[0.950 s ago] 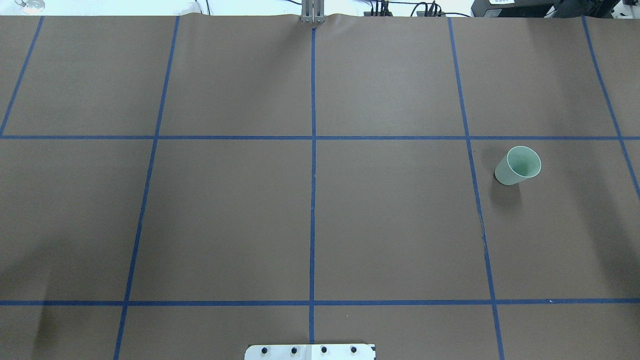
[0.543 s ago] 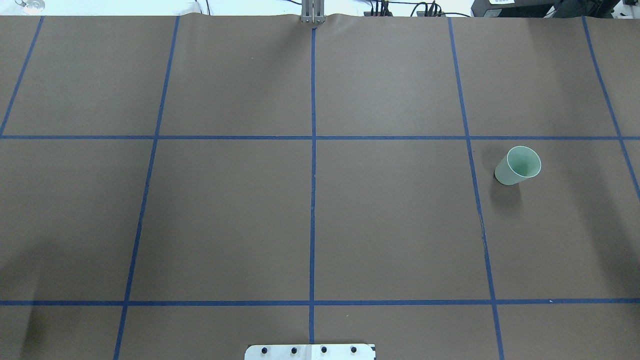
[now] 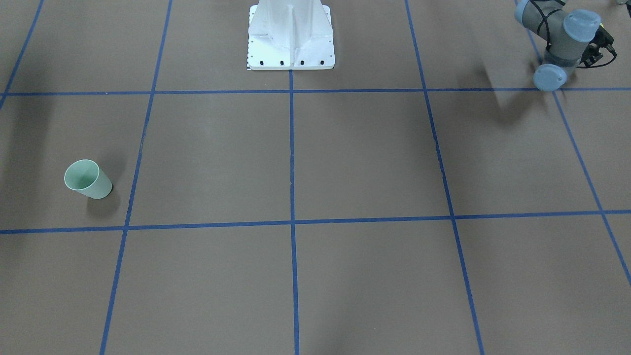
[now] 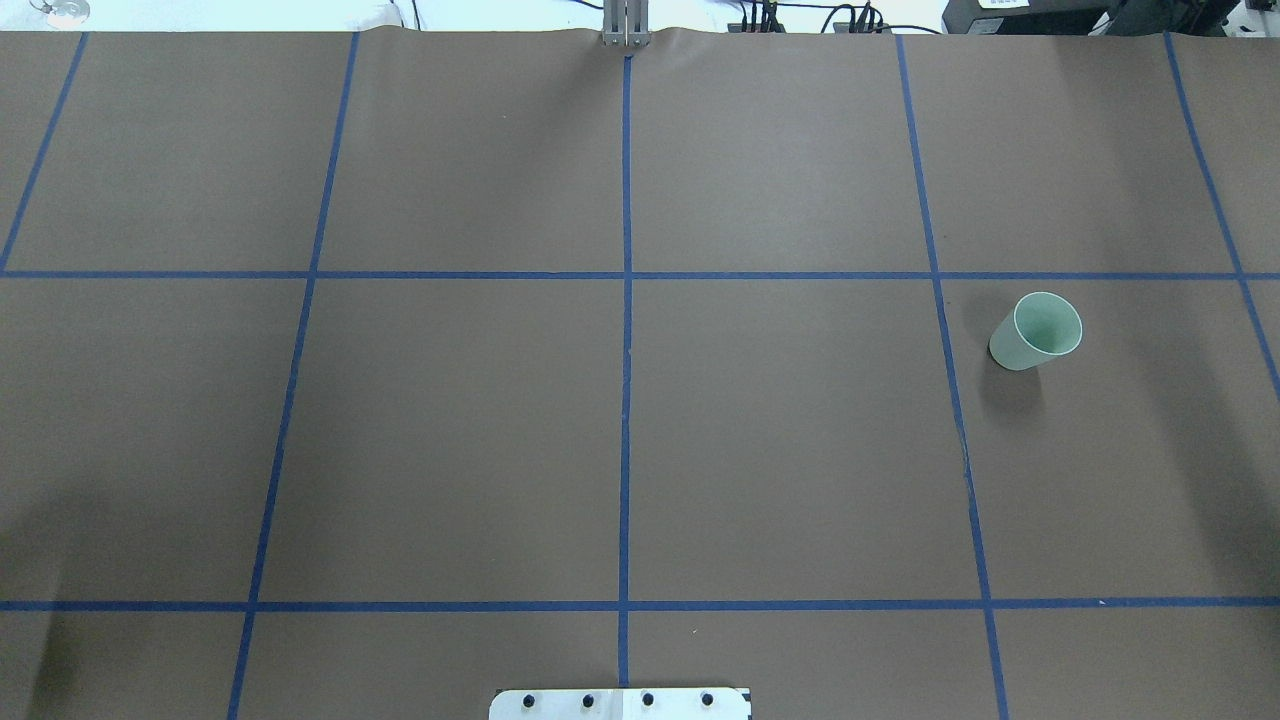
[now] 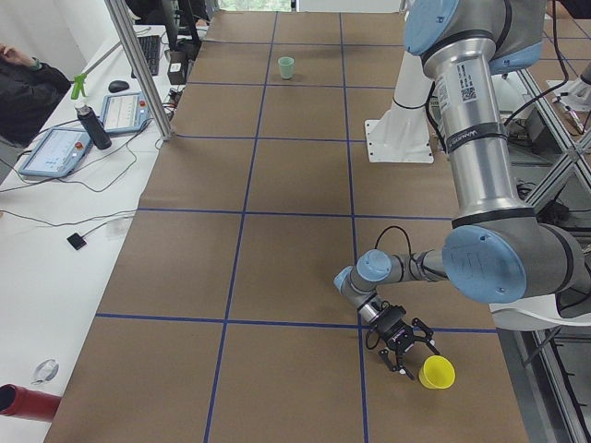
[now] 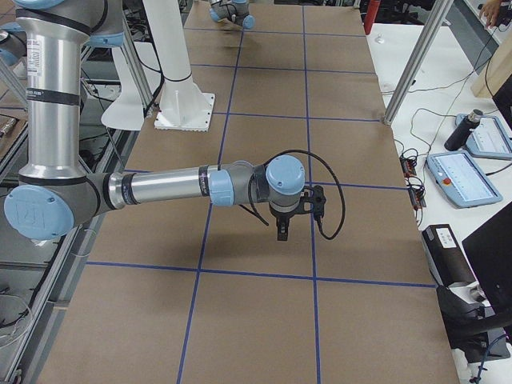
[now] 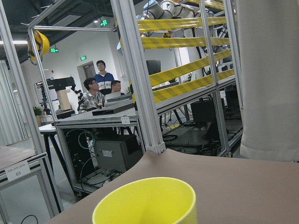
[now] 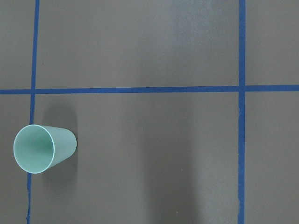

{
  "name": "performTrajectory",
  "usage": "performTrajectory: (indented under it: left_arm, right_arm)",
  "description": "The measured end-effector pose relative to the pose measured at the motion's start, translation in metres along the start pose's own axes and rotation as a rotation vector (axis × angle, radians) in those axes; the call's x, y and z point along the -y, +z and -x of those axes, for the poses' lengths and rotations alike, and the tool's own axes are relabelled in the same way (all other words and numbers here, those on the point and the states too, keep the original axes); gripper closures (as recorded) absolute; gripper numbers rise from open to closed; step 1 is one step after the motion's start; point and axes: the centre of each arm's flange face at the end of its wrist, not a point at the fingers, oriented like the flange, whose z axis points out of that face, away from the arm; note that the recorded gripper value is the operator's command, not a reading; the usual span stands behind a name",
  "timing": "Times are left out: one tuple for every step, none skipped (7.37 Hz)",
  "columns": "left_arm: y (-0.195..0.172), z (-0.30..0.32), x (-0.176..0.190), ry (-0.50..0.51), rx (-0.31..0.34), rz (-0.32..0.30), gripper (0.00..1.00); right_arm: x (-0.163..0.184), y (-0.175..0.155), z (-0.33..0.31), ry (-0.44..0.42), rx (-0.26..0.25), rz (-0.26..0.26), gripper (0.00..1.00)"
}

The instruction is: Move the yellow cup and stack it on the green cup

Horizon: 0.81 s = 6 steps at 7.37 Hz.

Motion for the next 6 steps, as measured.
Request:
performTrajectory:
  left_arm:
    - [0.001, 0.0, -0.001, 0.0, 0.008, 0.0, 0.0]
    - [0.003, 0.001, -0.003, 0.002, 0.019, 0.003, 0.0]
    - [0.004, 0.003, -0.005, 0.004, 0.029, 0.003, 0.0]
    - [0.008, 0.002, -0.006, 0.002, 0.039, -0.002, 0.0]
    - [0.014, 0.0, -0.006, -0.003, 0.051, -0.012, 0.0]
    - [0.021, -0.002, -0.007, -0.008, 0.063, -0.023, 0.0]
  right_arm:
    - [0.0, 0.0, 0.0, 0.001, 0.0, 0.0, 0.0]
    - [0.0, 0.0, 0.0, 0.003, 0.001, 0.0, 0.0]
    - [0.0, 0.0, 0.0, 0.005, 0.001, 0.001, 0.0]
    - [0.0, 0.001, -0.001, 0.007, 0.001, 0.002, 0.0]
    - [-0.001, 0.001, -0.001, 0.008, 0.0, 0.003, 0.01]
    - [-0.001, 0.001, -0.001, 0.009, 0.0, 0.003, 0.0]
